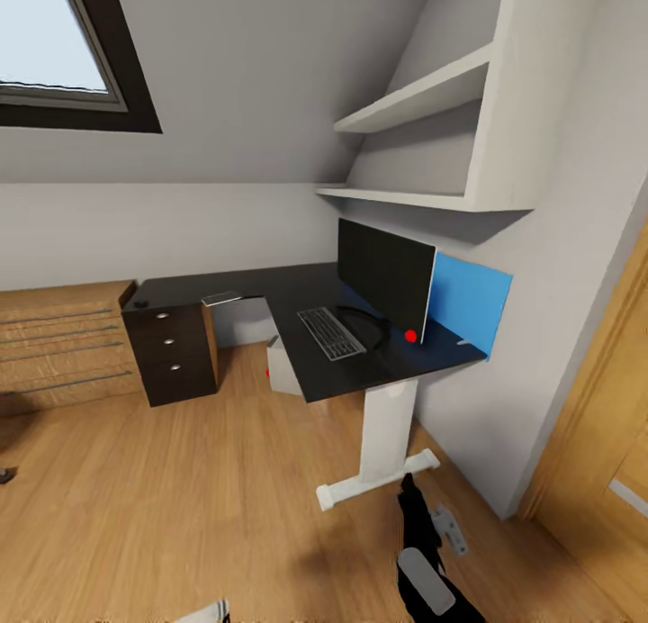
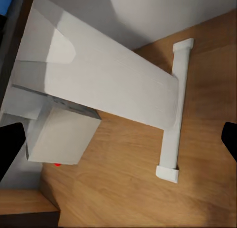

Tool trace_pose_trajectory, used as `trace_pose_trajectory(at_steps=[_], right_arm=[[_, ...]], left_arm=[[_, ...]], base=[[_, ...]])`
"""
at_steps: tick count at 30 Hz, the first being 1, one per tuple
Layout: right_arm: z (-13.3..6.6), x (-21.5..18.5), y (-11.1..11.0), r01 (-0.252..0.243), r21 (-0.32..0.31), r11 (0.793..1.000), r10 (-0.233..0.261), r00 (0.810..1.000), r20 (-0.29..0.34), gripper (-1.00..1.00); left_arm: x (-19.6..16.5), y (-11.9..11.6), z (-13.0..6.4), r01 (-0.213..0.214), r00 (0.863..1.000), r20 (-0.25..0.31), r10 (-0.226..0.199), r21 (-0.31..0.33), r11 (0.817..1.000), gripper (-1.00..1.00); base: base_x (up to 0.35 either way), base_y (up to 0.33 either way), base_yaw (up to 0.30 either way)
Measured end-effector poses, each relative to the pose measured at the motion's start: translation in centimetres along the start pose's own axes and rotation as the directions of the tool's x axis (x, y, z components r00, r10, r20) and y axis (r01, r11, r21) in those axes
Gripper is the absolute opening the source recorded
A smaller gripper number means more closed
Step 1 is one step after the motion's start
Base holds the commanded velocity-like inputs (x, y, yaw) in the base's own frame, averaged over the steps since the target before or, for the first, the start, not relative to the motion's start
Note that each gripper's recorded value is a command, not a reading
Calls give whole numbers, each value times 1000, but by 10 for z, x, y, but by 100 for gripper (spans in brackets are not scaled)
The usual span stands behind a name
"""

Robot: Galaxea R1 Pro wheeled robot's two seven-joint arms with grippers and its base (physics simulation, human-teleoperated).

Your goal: In the bedroom, organize the workspace by keeping the computer under the desk, ensuring the monitor is on the desk, placing the keyboard on the desk next to the monitor, placing the mouse on the desk next to the keyboard, moving the folder from the swivel chair onto the desk next to the mouse, stacking the notebook on top of the folder with the pen on top of the notebook, and positioning the swivel chair next to the desk.

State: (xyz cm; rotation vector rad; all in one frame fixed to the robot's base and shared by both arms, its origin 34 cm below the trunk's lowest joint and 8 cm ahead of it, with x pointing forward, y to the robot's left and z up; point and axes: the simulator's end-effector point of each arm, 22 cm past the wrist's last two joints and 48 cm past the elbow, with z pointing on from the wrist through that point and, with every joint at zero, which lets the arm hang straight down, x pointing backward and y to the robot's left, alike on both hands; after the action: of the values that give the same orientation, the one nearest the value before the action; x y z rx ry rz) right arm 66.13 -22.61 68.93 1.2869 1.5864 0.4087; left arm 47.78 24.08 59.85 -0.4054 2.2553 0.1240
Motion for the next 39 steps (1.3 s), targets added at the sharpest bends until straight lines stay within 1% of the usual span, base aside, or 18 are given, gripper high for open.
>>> trace_pose_trajectory(at_steps=[3,5,6,7,9,10,13,15,17,19,21,24,25,28,32,39], right_arm=[[-2,-1,-19,45,35,998,-45,999,-11,100],[-3,-3,-32,96,51,994,-95,995,-21,100],[-4,-4,-38,130,54,990,-129,991,-28,100],[-5,-3,-49,207,51,977,-205,978,-44,100],[-8,-2,-55,294,34,955,-292,954,-61,100],[-11,2,-61,372,12,928,-370,926,-77,100],[-16,5,-67,469,-19,883,-469,878,-98,100],[-20,7,-73,518,-31,855,-518,848,-111,100],[-24,7,-79,557,-39,830,-557,822,-123,100],[-27,7,-83,585,-44,810,-585,800,-131,100],[-31,7,-88,605,-44,795,-604,784,-140,100],[-37,6,-96,627,-38,778,-624,765,-157,100],[-41,7,-102,638,-33,769,-634,755,-169,100],[-47,7,-111,656,-25,754,-648,738,-190,100],[-52,5,-113,666,-22,745,-656,727,-201,100],[-58,1,-108,672,-22,741,-660,722,-208,100]], left_arm=[[-5,-1,-4,3,1000,0,-3,2,1000,100],[-7,-2,-6,4,1000,0,-4,2,1000,100],[-9,-2,-7,5,1000,-1,-5,2,1000,100],[-9,-1,-8,4,1000,-2,-4,0,1000,100],[-9,1,-9,-1,1000,-11,1,-4,1000,100],[-2,5,-10,-13,999,-30,13,-12,1000,100],[13,11,-13,-47,995,-87,45,-25,999,100],[26,15,-17,-76,988,-138,71,-31,997,100],[38,18,-21,-101,978,-187,94,-33,994,100],[46,20,-25,-121,968,-228,110,-32,992,100],[51,21,-28,-133,960,-255,120,-32,991,100],[54,23,-33,-144,952,-279,130,-32,989,100],[56,24,-35,-150,948,-288,134,-32,988,100],[58,27,-39,-160,942,-305,142,-35,987,100],[59,31,-43,-169,937,-318,148,-40,985,100],[54,33,-51,-174,935,-322,151,-43,984,100]], base=[[-104,-17,0],[-59,-9,0],[-33,-5,0],[-27,-4,0],[-18,-3,0],[-11,-2,0],[-7,-1,0],[-4,-1,0],[-3,0,0],[-2,0,0],[-1,0,0],[0,0,0],[0,0,0],[0,0,0],[0,0,0],[0,0,0]])
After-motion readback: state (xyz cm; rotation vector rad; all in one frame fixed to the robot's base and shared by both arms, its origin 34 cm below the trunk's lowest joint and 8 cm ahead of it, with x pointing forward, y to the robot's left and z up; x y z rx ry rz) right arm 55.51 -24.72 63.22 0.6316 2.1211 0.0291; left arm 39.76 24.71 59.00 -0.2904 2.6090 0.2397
